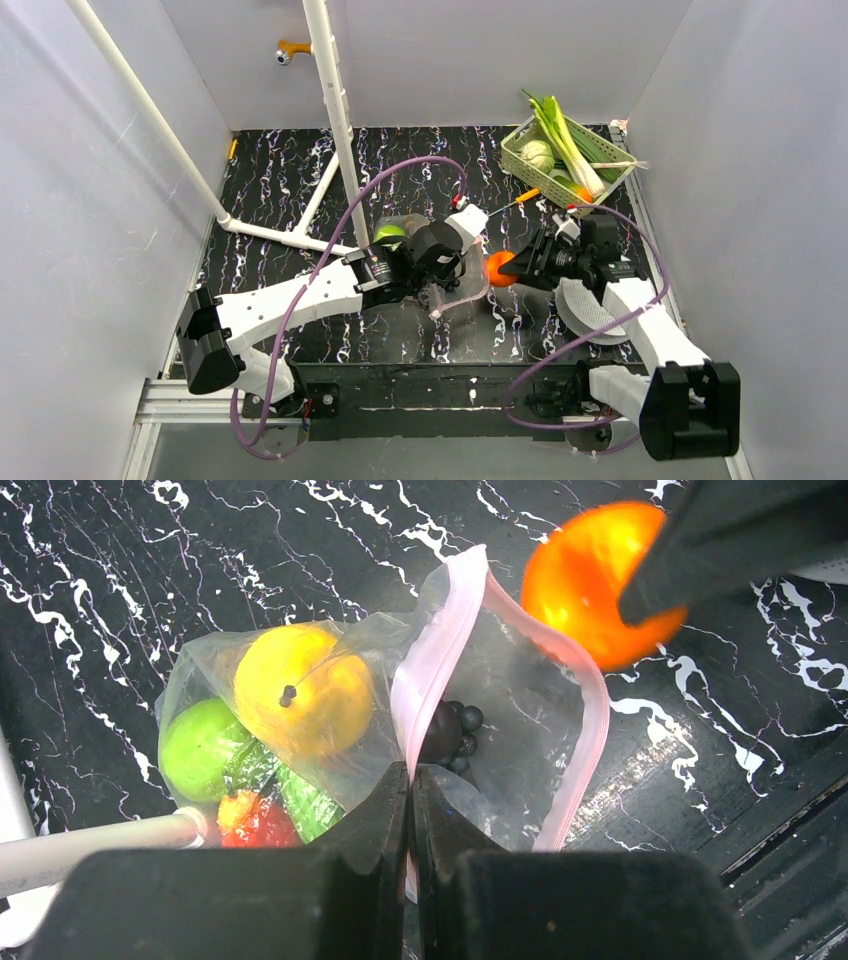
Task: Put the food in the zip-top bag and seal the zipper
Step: Place the fake fruit in the zipper food storage bag.
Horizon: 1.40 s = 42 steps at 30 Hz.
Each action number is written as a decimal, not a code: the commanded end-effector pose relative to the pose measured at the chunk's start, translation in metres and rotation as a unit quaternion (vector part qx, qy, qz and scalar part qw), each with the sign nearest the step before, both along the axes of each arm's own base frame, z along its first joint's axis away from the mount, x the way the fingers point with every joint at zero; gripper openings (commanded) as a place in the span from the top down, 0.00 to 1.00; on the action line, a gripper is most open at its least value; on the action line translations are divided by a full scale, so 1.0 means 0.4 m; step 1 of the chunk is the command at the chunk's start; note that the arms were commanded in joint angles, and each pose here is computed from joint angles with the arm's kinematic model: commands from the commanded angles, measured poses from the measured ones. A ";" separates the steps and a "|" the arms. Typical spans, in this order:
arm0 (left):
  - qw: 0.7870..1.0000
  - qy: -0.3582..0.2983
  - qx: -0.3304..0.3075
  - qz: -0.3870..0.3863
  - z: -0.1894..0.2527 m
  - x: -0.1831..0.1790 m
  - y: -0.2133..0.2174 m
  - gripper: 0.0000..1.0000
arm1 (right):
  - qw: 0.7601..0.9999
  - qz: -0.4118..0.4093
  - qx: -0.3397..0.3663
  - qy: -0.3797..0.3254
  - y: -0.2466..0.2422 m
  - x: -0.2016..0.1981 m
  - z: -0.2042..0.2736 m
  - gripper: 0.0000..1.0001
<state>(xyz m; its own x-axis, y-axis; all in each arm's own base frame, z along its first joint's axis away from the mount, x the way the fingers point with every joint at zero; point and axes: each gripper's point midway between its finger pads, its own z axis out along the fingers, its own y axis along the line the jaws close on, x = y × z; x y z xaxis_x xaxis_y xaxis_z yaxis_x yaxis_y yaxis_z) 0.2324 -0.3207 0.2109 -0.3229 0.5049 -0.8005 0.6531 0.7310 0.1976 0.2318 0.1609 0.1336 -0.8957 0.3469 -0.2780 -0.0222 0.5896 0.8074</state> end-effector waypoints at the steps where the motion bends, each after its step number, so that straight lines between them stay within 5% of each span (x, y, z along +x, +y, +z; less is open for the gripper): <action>1: 1.000 -0.011 -0.011 0.005 0.039 0.004 -0.006 1.00 | 0.997 0.058 -0.058 -0.005 0.010 -0.113 0.011 0.97; 6: 1.000 -0.010 -0.011 0.006 0.039 0.004 -0.005 1.00 | 0.990 0.063 -0.107 -0.067 0.001 -0.149 0.105 0.97; 12: 1.000 -0.011 -0.012 0.007 0.041 0.004 -0.003 1.00 | 0.981 0.092 -0.055 -0.161 0.055 -0.161 0.218 0.97; 28: 1.000 -0.017 -0.019 0.009 0.056 0.001 0.003 1.00 | 0.980 0.146 -0.045 -0.125 0.342 -0.048 0.118 0.87; 42: 0.999 -0.014 -0.042 0.001 0.077 -0.015 -0.002 1.00 | 0.980 0.131 0.033 -0.144 0.430 0.005 0.058 0.51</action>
<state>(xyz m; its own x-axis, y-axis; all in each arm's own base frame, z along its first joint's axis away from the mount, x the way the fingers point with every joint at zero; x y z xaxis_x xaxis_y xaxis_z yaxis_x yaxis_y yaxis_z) 0.2300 -0.3172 0.2104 -0.3309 0.5105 -0.7937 0.6468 0.7351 0.2031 0.2178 0.3144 0.1320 -0.8770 0.0981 -0.4703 -0.3483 0.5445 0.7630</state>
